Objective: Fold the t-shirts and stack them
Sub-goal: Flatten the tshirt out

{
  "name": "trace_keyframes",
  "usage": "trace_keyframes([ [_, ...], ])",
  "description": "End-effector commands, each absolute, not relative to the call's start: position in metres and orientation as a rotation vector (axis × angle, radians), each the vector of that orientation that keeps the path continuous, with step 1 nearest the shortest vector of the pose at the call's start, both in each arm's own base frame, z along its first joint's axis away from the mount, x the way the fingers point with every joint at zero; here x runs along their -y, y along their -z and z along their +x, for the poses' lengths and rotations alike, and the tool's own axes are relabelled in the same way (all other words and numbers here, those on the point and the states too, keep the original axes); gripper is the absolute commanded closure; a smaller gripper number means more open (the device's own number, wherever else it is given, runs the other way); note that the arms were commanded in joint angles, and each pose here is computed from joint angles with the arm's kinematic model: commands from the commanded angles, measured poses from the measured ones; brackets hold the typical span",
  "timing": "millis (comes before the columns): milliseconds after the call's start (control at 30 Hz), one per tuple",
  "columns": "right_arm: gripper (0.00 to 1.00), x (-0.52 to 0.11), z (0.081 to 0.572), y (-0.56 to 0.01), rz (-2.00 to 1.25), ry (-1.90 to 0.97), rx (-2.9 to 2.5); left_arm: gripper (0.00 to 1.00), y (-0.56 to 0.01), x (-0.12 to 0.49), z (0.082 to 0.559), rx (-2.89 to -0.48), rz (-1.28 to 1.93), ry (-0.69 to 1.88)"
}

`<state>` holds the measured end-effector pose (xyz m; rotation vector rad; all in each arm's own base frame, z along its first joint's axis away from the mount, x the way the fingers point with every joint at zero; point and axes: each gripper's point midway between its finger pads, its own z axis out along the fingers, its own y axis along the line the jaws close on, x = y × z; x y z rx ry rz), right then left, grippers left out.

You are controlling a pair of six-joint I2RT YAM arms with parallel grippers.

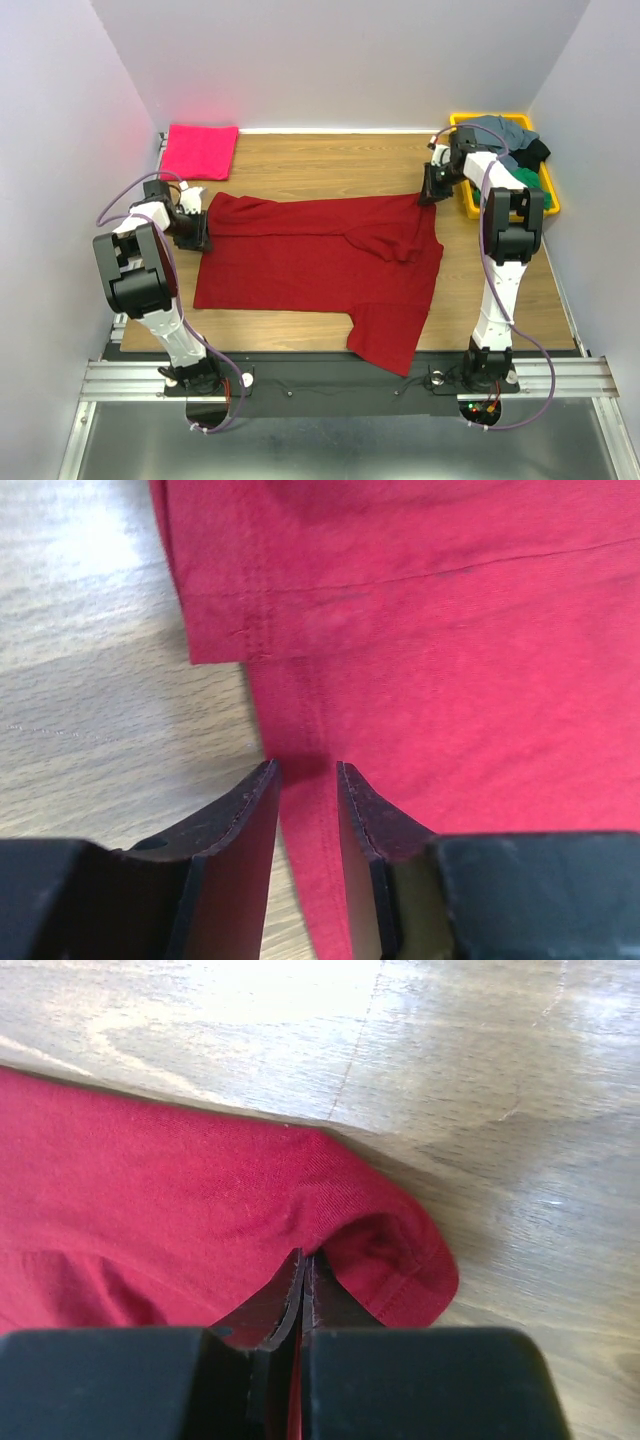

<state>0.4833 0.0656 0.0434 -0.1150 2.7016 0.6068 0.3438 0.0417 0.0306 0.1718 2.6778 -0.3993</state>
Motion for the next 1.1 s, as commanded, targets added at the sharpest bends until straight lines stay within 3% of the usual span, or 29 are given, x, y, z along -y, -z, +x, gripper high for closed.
trace_keyframes([
  [0,0.99,-0.050,0.510,-0.079,-0.124,-0.530,-2.583,0.62,-0.028,-0.051,0.343,-2.708,0.143,0.338],
  [267,0.99,-0.008,0.543,-0.085,-0.063,-0.396,-2.526,0.72,-0.014,-0.057,0.344,-2.761,0.082,0.314],
  [500,0.99,-0.007,0.539,-0.064,-0.079,-0.407,-2.566,0.74,-0.013,-0.056,0.346,-2.770,0.066,0.328],
  [600,0.99,-0.010,0.534,-0.056,-0.081,-0.435,-2.583,0.66,-0.054,-0.034,0.372,-2.588,0.168,0.484],
  [667,0.99,-0.011,0.531,-0.053,-0.095,-0.437,-2.591,0.56,-0.100,-0.031,0.403,-2.439,0.174,0.489],
  [767,0.99,-0.013,0.525,-0.047,-0.100,-0.455,-2.606,0.51,-0.145,-0.023,0.453,-2.281,0.200,0.492],
  [1067,0.99,-0.016,0.521,-0.048,-0.137,-0.475,-2.603,0.45,-0.146,0.008,0.539,-2.196,0.249,0.459],
])
